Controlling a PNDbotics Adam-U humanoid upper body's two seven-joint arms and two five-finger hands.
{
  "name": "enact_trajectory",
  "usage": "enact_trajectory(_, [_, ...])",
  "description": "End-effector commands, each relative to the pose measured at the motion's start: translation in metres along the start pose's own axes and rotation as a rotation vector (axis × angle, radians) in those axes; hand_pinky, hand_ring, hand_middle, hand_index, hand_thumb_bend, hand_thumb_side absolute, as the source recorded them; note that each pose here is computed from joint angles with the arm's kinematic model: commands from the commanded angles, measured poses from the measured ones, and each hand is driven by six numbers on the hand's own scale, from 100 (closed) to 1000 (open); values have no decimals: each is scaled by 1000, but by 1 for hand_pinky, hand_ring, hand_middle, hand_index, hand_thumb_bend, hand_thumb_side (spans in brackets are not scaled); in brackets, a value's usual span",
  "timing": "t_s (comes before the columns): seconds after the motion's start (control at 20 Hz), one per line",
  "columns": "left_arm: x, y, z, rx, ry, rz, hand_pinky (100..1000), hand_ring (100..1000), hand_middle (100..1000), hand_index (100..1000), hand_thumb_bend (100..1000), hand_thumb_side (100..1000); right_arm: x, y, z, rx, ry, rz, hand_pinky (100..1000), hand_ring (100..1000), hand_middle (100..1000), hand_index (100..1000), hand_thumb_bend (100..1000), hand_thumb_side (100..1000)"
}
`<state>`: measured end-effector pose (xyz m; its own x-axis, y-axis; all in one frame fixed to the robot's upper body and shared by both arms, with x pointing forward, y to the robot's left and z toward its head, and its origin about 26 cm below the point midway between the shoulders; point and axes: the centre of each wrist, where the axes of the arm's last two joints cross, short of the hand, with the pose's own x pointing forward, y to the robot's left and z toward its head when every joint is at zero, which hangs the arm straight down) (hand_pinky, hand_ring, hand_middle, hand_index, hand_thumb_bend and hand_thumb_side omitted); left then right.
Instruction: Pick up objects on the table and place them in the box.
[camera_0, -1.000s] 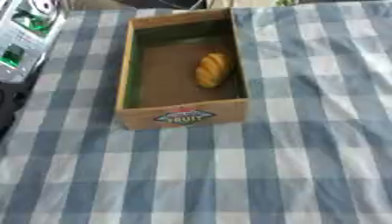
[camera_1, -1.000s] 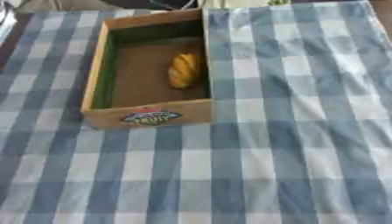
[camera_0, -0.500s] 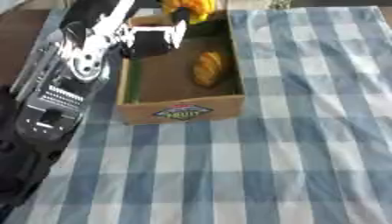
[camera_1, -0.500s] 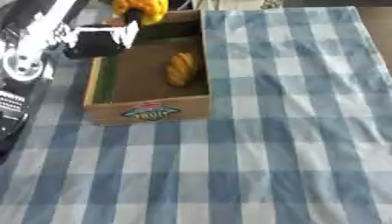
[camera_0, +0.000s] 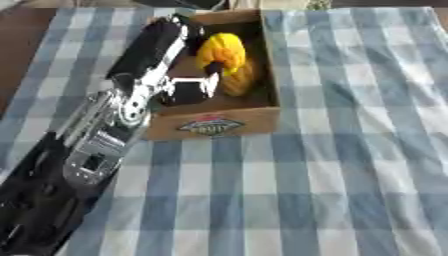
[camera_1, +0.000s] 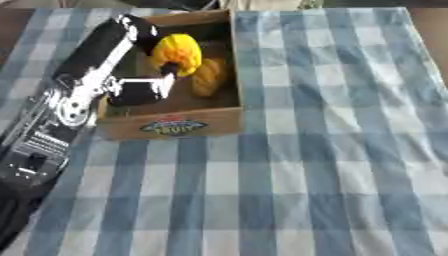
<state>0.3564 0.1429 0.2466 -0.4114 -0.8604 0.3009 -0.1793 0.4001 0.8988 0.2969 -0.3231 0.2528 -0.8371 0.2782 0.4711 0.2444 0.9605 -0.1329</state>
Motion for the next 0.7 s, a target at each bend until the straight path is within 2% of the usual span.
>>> enact_trajectory(0.05, [-1,-1,-2,18,7,-12,724,614,503,610,100,100,6,-3,-4,-4,-23,3,812,853,642,817,137,457])
enact_trajectory(0.15, [-3,-4,-3,13,13,-12,731,636,539,655,100,100,6,-3,-4,-5,-22,3,812,853,642,817,136,459])
enact_trajectory(0.2, [-3,-6,-3,4,13,-12,771,734,675,806,177,100,6,-3,-4,-5,-21,2,812,853,642,817,136,460])
enact_trajectory(0.25, [-3,-7,-3,-5,8,-16,845,832,794,891,302,126,6,-3,-3,-5,-21,3,812,853,642,817,135,460])
enact_trajectory(0.3, [-3,-7,-2,-10,-1,-30,901,876,835,926,435,259,5,-3,-3,-5,-20,3,812,853,642,817,135,461])
enact_trajectory(0.35, [-3,-6,-2,-10,-8,-50,954,913,847,943,549,340,5,-3,-3,-5,-19,3,812,853,642,817,135,461])
enact_trajectory(0.5, [-3,0,-1,38,-5,-102,987,942,855,953,612,440,5,-2,-3,-5,-16,2,812,853,642,817,135,462])
enact_trajectory(0.7, [-4,14,4,139,14,-111,968,932,844,939,595,451,5,-3,-2,-7,-15,3,812,852,642,817,137,459])
